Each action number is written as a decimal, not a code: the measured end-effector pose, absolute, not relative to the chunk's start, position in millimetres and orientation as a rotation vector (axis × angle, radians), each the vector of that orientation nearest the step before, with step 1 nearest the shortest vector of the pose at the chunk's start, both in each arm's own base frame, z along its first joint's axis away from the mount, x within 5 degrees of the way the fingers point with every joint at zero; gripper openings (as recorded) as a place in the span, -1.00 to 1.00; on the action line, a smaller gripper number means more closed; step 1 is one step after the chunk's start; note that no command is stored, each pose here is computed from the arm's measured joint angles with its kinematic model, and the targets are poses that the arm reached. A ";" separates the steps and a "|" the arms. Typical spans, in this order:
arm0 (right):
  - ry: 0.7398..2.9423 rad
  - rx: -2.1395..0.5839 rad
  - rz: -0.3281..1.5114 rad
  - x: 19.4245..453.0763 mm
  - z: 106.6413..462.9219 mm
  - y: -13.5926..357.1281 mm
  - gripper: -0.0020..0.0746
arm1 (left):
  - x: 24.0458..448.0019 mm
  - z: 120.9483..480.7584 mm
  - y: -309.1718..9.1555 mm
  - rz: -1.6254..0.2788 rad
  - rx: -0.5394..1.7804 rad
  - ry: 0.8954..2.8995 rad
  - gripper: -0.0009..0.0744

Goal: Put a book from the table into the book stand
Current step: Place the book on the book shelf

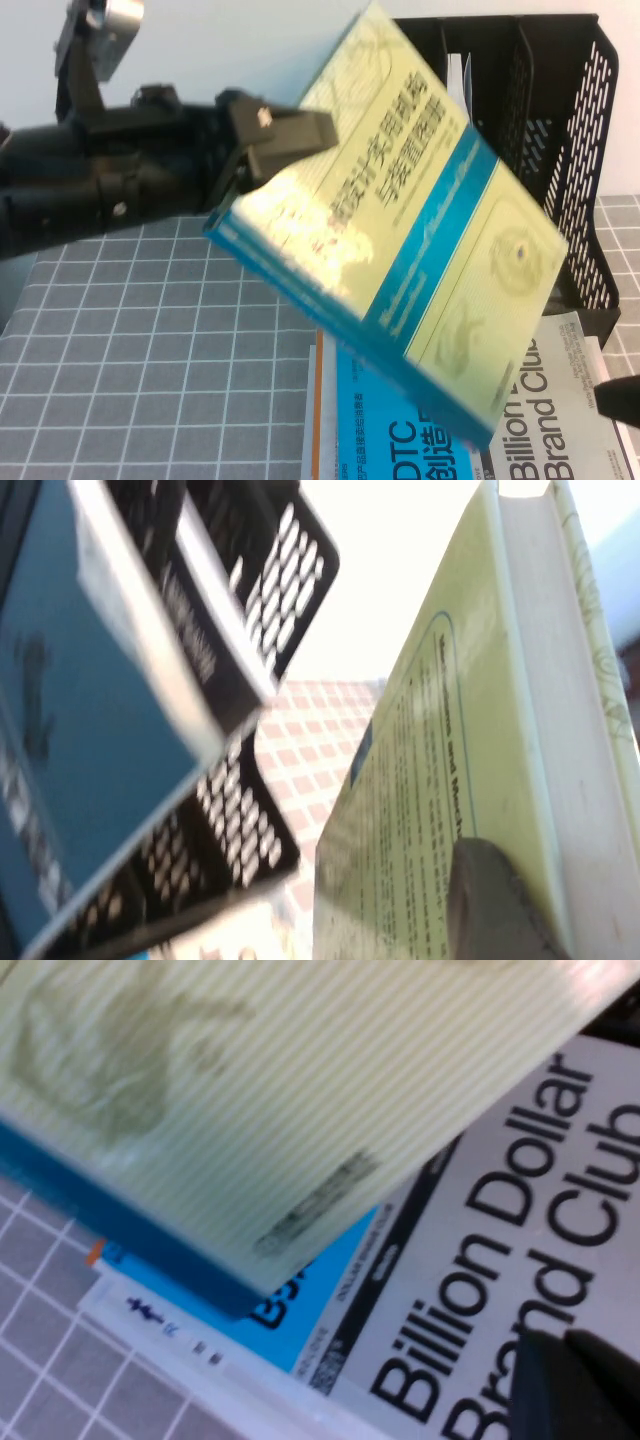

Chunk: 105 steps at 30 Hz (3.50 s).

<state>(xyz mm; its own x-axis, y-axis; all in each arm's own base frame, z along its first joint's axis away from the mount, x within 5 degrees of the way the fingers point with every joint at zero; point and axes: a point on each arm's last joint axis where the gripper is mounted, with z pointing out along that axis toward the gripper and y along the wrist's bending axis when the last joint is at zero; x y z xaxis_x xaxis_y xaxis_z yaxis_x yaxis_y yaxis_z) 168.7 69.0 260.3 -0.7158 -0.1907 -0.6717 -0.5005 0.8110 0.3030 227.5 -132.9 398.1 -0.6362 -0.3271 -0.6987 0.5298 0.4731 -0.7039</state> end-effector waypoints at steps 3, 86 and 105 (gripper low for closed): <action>2.370 -0.560 0.686 164.2 265.1 72.4 -0.95 | 230.5 410.4 -139.9 -1.250 0.154 1.817 -0.44; 2.497 -0.313 0.088 59.7 291.2 13.4 -0.95 | 264.4 467.7 -323.7 -0.637 0.102 1.532 -0.47; 2.498 -0.307 0.158 58.8 291.5 17.9 -0.95 | 282.7 423.9 -348.5 -0.605 0.062 1.628 -0.47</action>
<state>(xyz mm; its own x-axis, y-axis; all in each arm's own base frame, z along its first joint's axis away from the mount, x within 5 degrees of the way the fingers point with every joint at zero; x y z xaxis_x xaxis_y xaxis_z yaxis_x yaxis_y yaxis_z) 58.8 17.9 291.5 -0.7871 -0.1820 -0.5893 -0.2550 0.9660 0.0423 282.7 -348.5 423.9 -0.1646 -0.3045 -0.9382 0.3825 0.8570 -0.3453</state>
